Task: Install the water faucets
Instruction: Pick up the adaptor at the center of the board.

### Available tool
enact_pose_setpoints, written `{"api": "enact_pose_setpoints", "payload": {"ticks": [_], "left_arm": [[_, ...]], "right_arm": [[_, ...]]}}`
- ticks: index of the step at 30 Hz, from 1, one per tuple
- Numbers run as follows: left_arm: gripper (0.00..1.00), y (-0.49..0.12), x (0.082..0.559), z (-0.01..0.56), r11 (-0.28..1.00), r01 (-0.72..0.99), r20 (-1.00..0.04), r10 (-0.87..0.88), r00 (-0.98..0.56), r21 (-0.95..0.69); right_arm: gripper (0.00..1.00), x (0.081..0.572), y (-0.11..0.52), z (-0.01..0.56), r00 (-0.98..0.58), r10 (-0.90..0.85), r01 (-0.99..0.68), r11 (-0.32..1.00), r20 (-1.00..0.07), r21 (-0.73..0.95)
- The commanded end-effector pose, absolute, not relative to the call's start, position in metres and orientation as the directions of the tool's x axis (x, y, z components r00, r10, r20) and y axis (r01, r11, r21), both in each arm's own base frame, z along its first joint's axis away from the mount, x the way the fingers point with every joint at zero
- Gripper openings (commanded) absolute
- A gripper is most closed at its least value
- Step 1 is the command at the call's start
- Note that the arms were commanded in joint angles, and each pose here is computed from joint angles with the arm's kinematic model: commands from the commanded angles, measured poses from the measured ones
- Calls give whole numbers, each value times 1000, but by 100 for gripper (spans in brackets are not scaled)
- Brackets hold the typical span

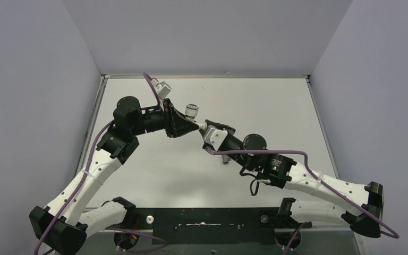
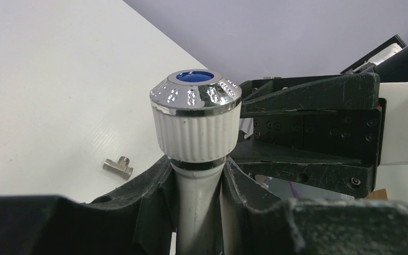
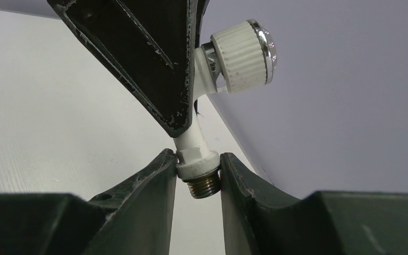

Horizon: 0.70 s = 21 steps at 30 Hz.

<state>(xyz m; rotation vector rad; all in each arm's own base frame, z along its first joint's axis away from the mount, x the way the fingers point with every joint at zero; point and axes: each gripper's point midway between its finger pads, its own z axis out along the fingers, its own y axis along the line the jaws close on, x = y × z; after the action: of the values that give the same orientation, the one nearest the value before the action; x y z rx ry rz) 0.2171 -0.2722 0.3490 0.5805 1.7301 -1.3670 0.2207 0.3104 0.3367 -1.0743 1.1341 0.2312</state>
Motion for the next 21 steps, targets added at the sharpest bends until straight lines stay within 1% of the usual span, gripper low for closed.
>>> {"api": "enact_pose_setpoints", "payload": {"ticks": [1, 3, 4, 7, 10, 12, 15, 17, 21], "left_arm": [[0, -273, 218, 377, 278, 831, -876, -151, -458, -482], [0, -271, 221, 374, 303, 829, -883, -140, -449, -470], [0, -269, 224, 373, 323, 828, -889, -136, -438, -457], [0, -263, 233, 373, 382, 818, -901, -133, -412, -430], [0, -247, 248, 367, 469, 779, -905, -139, -401, -417], [0, -233, 260, 361, 527, 739, -902, -152, -405, -421], [0, -212, 275, 349, 628, 660, -899, -159, -408, -411], [0, -204, 279, 344, 664, 631, -900, -156, -408, -401], [0, -202, 278, 339, 674, 618, -896, -157, -415, -404]], "right_arm": [[19, 212, 311, 371, 460, -240, -656, 556, -855, -510], [35, 209, 306, 369, 436, -226, -670, 565, -871, -482], [41, 207, 303, 368, 418, -217, -678, 572, -882, -462], [52, 203, 293, 363, 362, -187, -699, 594, -913, -399], [56, 199, 279, 359, 294, -139, -702, 639, -946, -313], [56, 203, 265, 353, 213, -86, -677, 705, -973, -210], [57, 217, 238, 330, 40, -9, -550, 834, -999, -29], [59, 223, 226, 302, -112, 8, -451, 891, -994, 58], [67, 240, 209, 242, -365, -22, -270, 959, -931, 83]]}}
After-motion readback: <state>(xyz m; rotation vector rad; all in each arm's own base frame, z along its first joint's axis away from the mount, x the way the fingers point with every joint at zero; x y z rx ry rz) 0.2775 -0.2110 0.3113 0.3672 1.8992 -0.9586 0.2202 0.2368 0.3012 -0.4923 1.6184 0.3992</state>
